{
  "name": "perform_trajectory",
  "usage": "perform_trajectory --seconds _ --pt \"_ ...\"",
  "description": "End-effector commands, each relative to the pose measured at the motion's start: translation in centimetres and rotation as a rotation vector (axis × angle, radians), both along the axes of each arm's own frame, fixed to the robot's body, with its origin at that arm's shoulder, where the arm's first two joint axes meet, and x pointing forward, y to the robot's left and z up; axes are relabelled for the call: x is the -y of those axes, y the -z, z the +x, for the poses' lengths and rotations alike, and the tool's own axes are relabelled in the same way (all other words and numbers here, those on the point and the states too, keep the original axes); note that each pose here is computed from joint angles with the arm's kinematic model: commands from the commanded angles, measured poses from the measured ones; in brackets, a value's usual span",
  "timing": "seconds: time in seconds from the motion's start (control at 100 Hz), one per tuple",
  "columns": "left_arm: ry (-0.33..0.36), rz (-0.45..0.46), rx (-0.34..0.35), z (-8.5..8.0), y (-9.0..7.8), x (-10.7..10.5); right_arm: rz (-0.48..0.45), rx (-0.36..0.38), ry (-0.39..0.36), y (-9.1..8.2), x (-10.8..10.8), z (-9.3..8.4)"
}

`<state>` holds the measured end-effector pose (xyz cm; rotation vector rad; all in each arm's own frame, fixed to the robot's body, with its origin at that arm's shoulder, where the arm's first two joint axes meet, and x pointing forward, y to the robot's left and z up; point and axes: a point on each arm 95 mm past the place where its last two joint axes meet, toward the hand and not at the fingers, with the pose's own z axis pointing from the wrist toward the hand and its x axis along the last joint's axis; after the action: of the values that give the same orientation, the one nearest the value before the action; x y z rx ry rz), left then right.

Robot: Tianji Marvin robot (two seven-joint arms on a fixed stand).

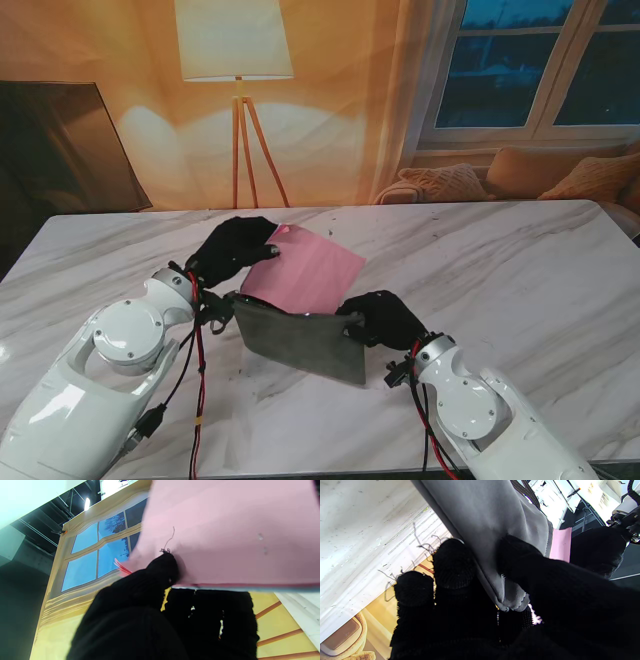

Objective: Collect documents into a storage pouch

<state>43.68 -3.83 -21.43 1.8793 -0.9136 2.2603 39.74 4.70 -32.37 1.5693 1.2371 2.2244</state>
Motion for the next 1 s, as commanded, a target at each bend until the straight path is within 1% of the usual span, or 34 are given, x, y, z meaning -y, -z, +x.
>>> perform_trajectory --seconds 0.0,0.12,0.31,0.5,0.67,0.83,0.99 --pt "0.016 -0.002 -0.013 -0.3 0.1 0.3 -0.002 -0.008 -0.009 0.2 -0.3 -0.1" --pt "0.013 0.009 -0.036 -0.2 0.4 0.1 -0.002 -0.008 -0.008 0.2 -0.3 -0.1" --pt "0.024 0.006 -0.096 -0.2 0.6 -0.4 -0.003 -0.008 -0.006 0.2 -0.2 -0.1" --pt "0.004 0.021 -0.114 -0.1 0.8 -0.9 -0.003 -0.010 -0.006 0.2 -0.3 0.0" --pt "0.004 0.000 -0.187 -0.5 1.2 -1.4 -0.003 -0.008 -0.002 0.2 -0.2 0.0" --pt "0.008 0.039 -0.206 -0.7 1.6 -2.0 -0.001 -0.002 0.002 0.1 -0.2 0.1" --pt "0.001 0.057 -0.237 -0.8 2.4 -2.2 0.000 0.005 0.003 0.1 -0.1 0.1"
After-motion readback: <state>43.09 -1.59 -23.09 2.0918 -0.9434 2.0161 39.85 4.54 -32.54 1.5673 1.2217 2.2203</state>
